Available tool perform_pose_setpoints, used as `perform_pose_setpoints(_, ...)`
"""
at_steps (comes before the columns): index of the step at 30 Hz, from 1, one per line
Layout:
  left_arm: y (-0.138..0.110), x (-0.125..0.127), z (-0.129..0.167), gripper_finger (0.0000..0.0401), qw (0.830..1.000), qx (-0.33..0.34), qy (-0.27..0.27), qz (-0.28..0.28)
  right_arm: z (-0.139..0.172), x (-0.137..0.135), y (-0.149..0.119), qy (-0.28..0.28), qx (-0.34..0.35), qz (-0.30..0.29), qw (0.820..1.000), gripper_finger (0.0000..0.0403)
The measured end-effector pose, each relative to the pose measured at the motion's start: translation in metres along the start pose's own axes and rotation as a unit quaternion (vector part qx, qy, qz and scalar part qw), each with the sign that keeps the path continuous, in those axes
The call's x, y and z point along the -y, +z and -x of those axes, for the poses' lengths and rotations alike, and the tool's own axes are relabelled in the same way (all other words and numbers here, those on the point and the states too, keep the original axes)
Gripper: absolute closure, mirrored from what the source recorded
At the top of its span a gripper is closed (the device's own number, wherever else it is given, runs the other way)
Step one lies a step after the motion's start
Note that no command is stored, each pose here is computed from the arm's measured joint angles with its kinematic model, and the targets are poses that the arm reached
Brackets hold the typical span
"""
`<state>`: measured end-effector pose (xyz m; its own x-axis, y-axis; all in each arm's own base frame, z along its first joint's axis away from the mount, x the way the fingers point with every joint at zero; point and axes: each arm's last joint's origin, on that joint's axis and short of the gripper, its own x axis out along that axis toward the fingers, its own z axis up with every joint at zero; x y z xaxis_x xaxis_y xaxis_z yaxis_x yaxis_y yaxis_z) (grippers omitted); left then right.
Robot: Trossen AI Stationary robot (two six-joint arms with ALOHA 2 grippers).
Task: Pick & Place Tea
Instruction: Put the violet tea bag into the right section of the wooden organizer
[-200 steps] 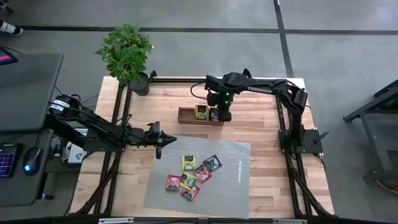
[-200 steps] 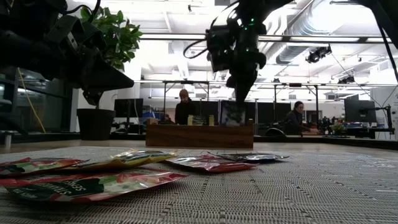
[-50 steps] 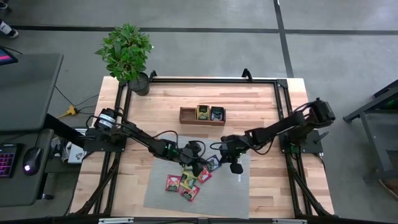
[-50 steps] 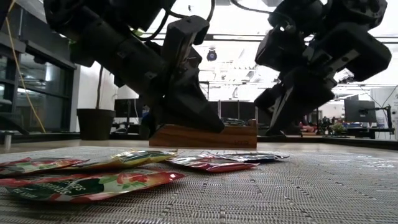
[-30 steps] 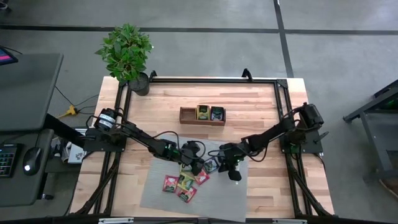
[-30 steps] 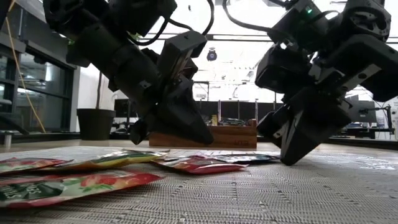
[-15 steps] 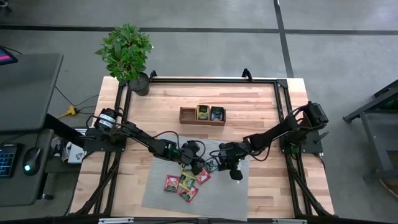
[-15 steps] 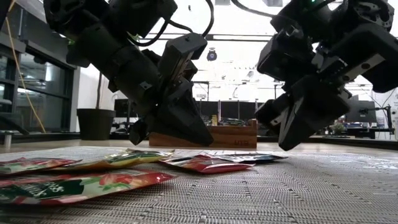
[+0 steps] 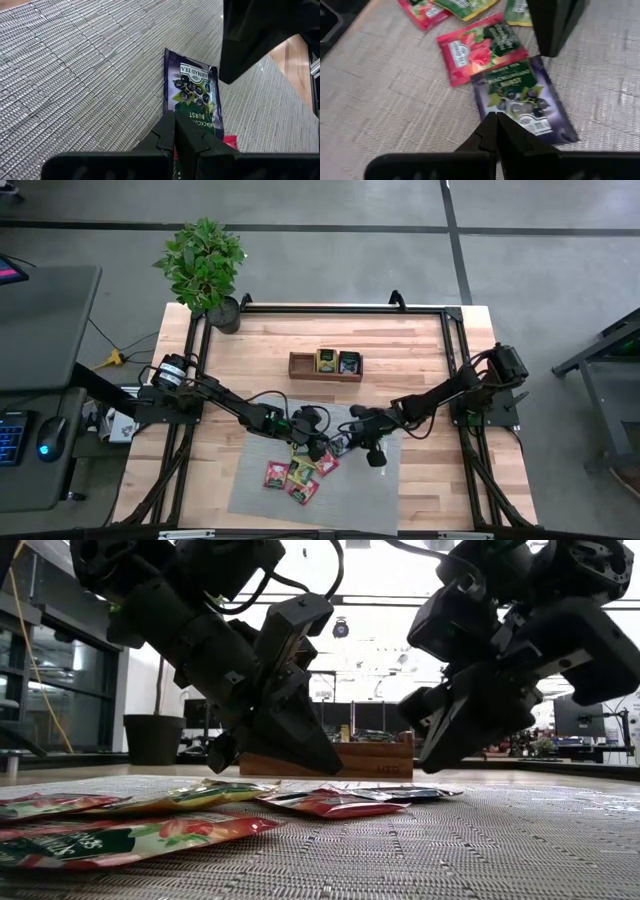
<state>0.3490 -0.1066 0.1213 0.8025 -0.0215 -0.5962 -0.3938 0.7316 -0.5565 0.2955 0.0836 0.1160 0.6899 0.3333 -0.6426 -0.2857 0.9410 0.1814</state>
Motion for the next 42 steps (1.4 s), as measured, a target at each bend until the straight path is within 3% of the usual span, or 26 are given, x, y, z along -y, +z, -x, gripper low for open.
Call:
perform_pose_setpoints(32, -0.002, -0.002, 0.0, 0.0398, 0.999, -0.019, 0.002, 0.028, -0.009, 0.01, -0.013, -0.026, -0.04, -0.028, 0.998, 0.0403)
perform_pose_setpoints(36, -0.004, -0.004, 0.0, 0.0365, 0.999, -0.028, 0.013, 0.027, -0.009, 0.01, -0.014, -0.026, -0.04, -0.028, 0.998, 0.0403)
perform_pose_setpoints(42, -0.002, -0.003, -0.001, 0.027, 0.998, -0.042, -0.007, 0.047, -0.009, 0.01, -0.014, -0.025, -0.041, -0.028, 0.998, 0.0403)
